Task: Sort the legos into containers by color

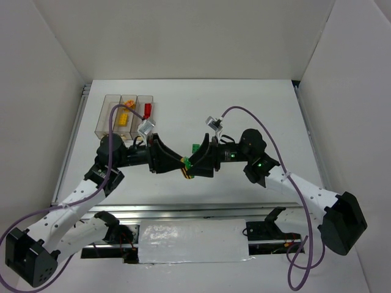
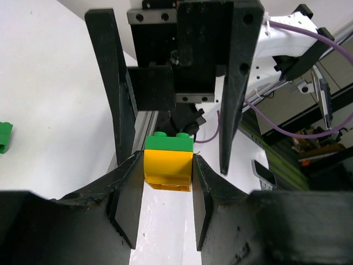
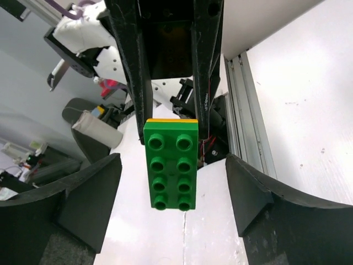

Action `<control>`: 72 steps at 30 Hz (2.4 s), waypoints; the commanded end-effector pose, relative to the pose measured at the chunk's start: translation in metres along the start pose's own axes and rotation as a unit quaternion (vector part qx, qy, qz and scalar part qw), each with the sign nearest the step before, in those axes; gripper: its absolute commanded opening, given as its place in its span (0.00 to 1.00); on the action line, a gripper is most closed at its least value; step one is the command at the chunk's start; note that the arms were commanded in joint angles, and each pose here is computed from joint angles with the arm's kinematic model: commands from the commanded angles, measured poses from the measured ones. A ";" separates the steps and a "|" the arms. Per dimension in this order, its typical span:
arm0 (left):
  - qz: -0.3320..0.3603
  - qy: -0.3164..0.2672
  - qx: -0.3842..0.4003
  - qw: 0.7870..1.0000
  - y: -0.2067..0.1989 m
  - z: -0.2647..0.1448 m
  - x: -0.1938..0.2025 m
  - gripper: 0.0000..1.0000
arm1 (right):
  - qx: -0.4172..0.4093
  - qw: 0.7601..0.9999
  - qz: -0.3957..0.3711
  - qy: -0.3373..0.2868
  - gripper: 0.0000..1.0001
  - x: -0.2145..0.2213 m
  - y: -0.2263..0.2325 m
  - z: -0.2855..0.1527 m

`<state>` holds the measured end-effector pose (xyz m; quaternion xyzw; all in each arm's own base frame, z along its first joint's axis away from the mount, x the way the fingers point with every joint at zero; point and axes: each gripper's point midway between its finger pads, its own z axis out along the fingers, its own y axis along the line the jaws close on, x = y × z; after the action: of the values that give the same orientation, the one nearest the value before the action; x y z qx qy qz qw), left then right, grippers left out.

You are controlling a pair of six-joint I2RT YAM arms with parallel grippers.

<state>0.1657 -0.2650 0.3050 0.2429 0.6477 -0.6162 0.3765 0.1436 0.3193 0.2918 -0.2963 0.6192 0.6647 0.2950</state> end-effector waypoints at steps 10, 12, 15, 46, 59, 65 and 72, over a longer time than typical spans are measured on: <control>0.055 0.005 0.049 0.997 -0.022 0.003 -0.013 0.00 | -0.008 0.999 -0.054 -0.002 0.59 -0.008 0.022 -0.014; 0.054 0.004 0.053 0.997 -0.023 0.004 -0.015 0.00 | -0.005 0.999 -0.051 -0.001 0.62 -0.008 0.020 -0.013; 0.055 0.004 0.059 0.997 -0.026 0.004 -0.017 0.00 | 0.002 0.999 -0.047 -0.002 0.69 -0.008 0.015 -0.012; 0.079 0.040 0.073 0.993 -0.028 0.008 -0.021 0.00 | 0.001 0.995 -0.100 -0.016 0.00 -0.003 0.006 -0.051; 0.043 -0.043 -0.654 0.754 0.209 -0.172 -0.135 0.00 | 0.278 0.954 -0.031 -0.110 0.00 -0.023 -0.073 -0.091; 0.044 -0.004 -0.764 0.643 0.294 -0.238 -0.180 0.00 | 0.257 0.961 -0.034 -0.096 0.00 -0.011 -0.064 -0.091; 0.075 0.087 -0.762 0.637 0.373 -0.241 -0.181 0.00 | 0.236 0.969 -0.026 -0.071 0.00 0.008 -0.065 -0.089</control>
<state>0.5120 0.0350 0.1978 -0.0606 0.9010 0.1267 0.4105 0.1956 0.2343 0.2439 -0.1691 0.7324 0.5073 0.4214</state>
